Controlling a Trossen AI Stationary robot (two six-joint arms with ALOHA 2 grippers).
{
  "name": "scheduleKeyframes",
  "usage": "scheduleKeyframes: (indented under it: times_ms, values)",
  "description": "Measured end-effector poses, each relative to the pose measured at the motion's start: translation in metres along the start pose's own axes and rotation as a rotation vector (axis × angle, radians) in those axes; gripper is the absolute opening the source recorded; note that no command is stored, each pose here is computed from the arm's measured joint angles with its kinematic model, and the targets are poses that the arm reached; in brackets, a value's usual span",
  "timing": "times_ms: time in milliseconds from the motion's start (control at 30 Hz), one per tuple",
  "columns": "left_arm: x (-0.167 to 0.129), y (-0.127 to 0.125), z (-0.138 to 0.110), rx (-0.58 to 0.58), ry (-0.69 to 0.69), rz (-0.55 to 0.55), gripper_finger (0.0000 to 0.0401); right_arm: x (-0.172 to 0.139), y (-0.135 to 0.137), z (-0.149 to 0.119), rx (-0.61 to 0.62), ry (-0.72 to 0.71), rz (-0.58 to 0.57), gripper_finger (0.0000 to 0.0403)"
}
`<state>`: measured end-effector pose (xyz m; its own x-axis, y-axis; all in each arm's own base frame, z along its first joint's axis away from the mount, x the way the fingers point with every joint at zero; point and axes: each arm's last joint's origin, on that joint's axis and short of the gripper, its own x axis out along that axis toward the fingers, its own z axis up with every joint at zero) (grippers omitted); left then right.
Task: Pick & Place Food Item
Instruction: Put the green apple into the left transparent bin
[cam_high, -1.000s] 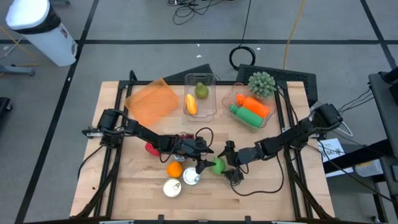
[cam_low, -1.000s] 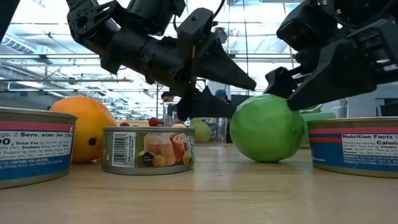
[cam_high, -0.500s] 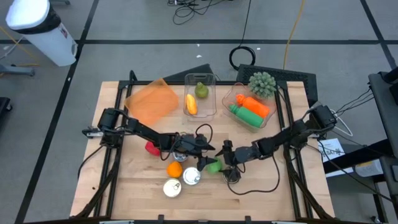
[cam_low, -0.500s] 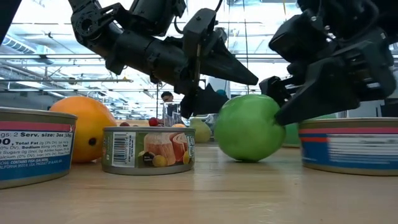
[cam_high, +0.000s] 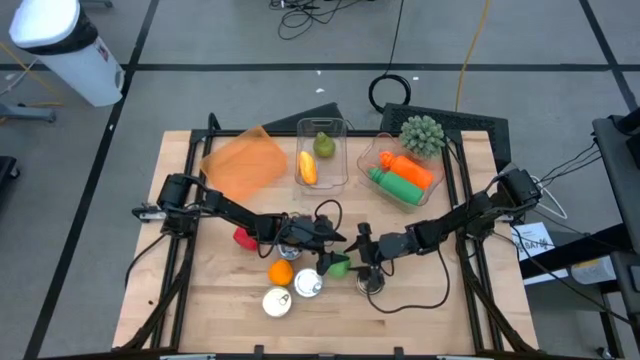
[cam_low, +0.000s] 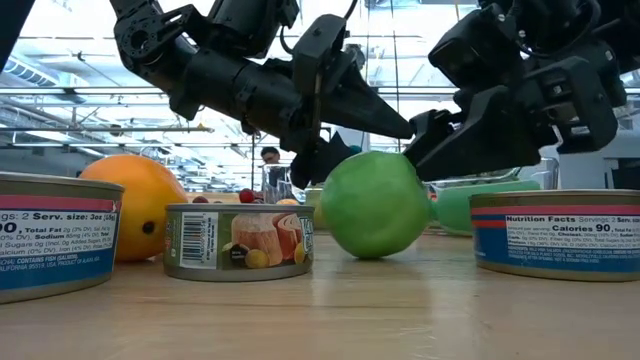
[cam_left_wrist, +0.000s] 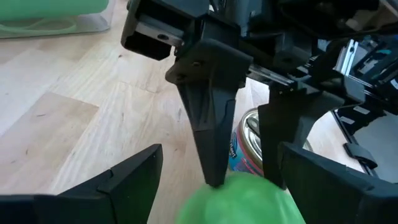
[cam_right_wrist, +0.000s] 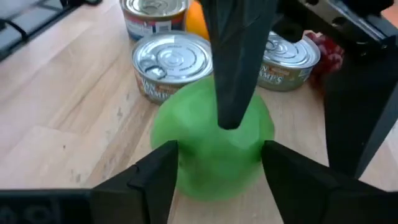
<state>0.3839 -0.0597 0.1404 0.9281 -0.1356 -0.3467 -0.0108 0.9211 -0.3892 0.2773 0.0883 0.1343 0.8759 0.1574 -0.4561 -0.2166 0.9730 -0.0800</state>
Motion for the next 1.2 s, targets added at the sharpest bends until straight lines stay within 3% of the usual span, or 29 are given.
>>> scheduleKeyframes:
  times_ms: [167,433,567,800,1000,1200]
  values:
    - [-0.005,0.005,0.012,0.001,-0.016,0.008,0.033,0.0,0.0,0.001,0.071,-0.014,-0.001,0.0239]
    - [-0.026,0.005,0.034,-0.003,0.017,0.051,0.0313,-0.001,0.006,0.006,0.085,-0.032,0.019,0.0349]
    - [-0.026,0.004,0.033,0.009,0.024,0.051,0.0317,-0.001,0.012,0.013,0.083,-0.053,0.005,0.0384]
    - [-0.026,0.005,0.033,-0.007,0.03,0.054,0.0328,0.004,0.02,0.013,0.087,-0.049,-0.178,0.0392]
    - [-0.026,0.005,0.033,-0.008,0.021,0.058,0.033,0.011,0.026,0.005,0.181,0.0,-0.118,0.0392]
    - [-0.026,0.005,0.034,-0.009,-0.003,0.093,0.0332,0.024,0.034,0.002,0.183,0.004,-0.089,0.0392]
